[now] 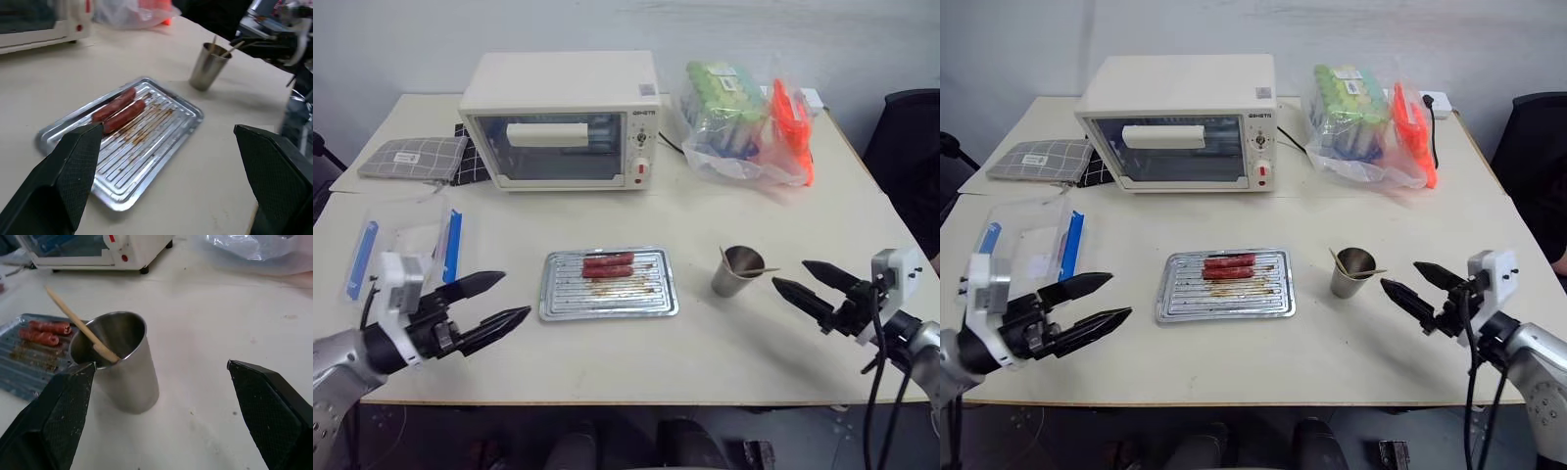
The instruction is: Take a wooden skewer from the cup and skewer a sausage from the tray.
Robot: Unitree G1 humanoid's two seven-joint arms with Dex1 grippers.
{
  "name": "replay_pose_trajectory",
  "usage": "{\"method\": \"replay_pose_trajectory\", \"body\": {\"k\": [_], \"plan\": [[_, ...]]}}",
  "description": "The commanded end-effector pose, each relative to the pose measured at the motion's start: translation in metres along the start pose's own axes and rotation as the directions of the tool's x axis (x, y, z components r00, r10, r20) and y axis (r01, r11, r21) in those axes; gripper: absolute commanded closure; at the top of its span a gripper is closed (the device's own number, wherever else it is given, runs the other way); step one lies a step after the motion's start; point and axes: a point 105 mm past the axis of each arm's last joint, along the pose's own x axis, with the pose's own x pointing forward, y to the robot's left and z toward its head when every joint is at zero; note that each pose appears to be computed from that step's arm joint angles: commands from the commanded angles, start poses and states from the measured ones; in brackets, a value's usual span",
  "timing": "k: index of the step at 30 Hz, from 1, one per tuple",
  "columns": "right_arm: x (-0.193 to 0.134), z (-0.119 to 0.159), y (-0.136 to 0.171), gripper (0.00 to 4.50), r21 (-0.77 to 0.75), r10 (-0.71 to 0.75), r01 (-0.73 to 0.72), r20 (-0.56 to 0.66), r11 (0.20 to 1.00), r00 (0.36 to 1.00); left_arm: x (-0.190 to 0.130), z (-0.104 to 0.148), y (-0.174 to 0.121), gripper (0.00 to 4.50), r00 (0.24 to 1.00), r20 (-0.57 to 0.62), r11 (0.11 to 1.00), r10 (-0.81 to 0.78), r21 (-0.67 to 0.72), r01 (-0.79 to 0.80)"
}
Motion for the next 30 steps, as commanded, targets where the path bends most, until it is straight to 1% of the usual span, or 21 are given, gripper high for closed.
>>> {"method": "replay_pose_trajectory", "body": {"k": [1, 4, 7, 9, 11, 12, 18, 20, 21, 24, 25, 30], "plan": [[0.011, 0.008, 0.017, 0.0, 0.021, 0.045, -0.046, 0.063, 0.999, 0.997, 0.024, 0.014, -0.007, 0.01, 0.988, 0.02, 0.988, -0.153, 0.033, 0.152], [0.016, 0.011, 0.022, 0.0, 0.04, 0.057, -0.061, 0.092, 0.997, 0.994, 0.035, 0.018, -0.004, 0.01, 0.98, 0.021, 0.979, -0.199, 0.049, 0.198], [0.02, 0.013, 0.025, 0.0, 0.075, 0.058, -0.068, 0.122, 0.995, 0.991, 0.047, 0.02, -0.008, 0.01, 0.966, 0.017, 0.965, -0.257, 0.061, 0.256], [0.023, 0.009, 0.028, 0.0, 0.077, 0.063, -0.072, 0.116, 0.994, 0.991, 0.054, 0.02, -0.008, 0.01, 0.96, 0.015, 0.958, -0.279, 0.07, 0.278], [0.026, 0.007, 0.03, 0.38, 0.086, 0.07, -0.081, 0.121, 0.993, 0.99, 0.059, 0.021, -0.009, 0.0, 0.955, 0.014, 0.952, -0.297, 0.08, 0.295], [0.026, 0.007, 0.032, 0.47, 0.09, 0.075, -0.087, 0.128, 0.992, 0.989, 0.062, 0.021, -0.009, 0.0, 0.953, 0.014, 0.95, -0.302, 0.084, 0.299], [0.032, 0.01, 0.042, 2.07, 0.094, 0.107, -0.123, 0.156, 0.988, 0.982, 0.071, 0.027, -0.005, 0.0, 0.95, 0.034, 0.946, -0.312, 0.104, 0.307], [0.032, 0.012, 0.042, 2.6, 0.092, 0.105, -0.121, 0.166, 0.988, 0.98, 0.072, 0.027, -0.005, 0.0, 0.947, 0.034, 0.943, -0.319, 0.108, 0.314], [0.033, 0.013, 0.042, 2.79, 0.093, 0.101, -0.118, 0.174, 0.989, 0.98, 0.073, 0.027, -0.006, 0.0, 0.946, 0.033, 0.942, -0.324, 0.11, 0.318], [0.033, 0.014, 0.042, 3.66, 0.088, 0.095, -0.113, 0.18, 0.99, 0.979, 0.074, 0.028, -0.007, 0.0, 0.943, 0.031, 0.938, -0.333, 0.114, 0.327], [0.033, 0.015, 0.041, 3.85, 0.09, 0.09, -0.108, 0.182, 0.99, 0.979, 0.074, 0.028, -0.007, 0.0, 0.942, 0.032, 0.937, -0.334, 0.115, 0.328], [0.034, 0.018, 0.039, 3.85, 0.087, 0.079, -0.097, 0.192, 0.992, 0.978, 0.076, 0.029, -0.006, 0.0, 0.94, 0.032, 0.935, -0.34, 0.121, 0.334]]}}
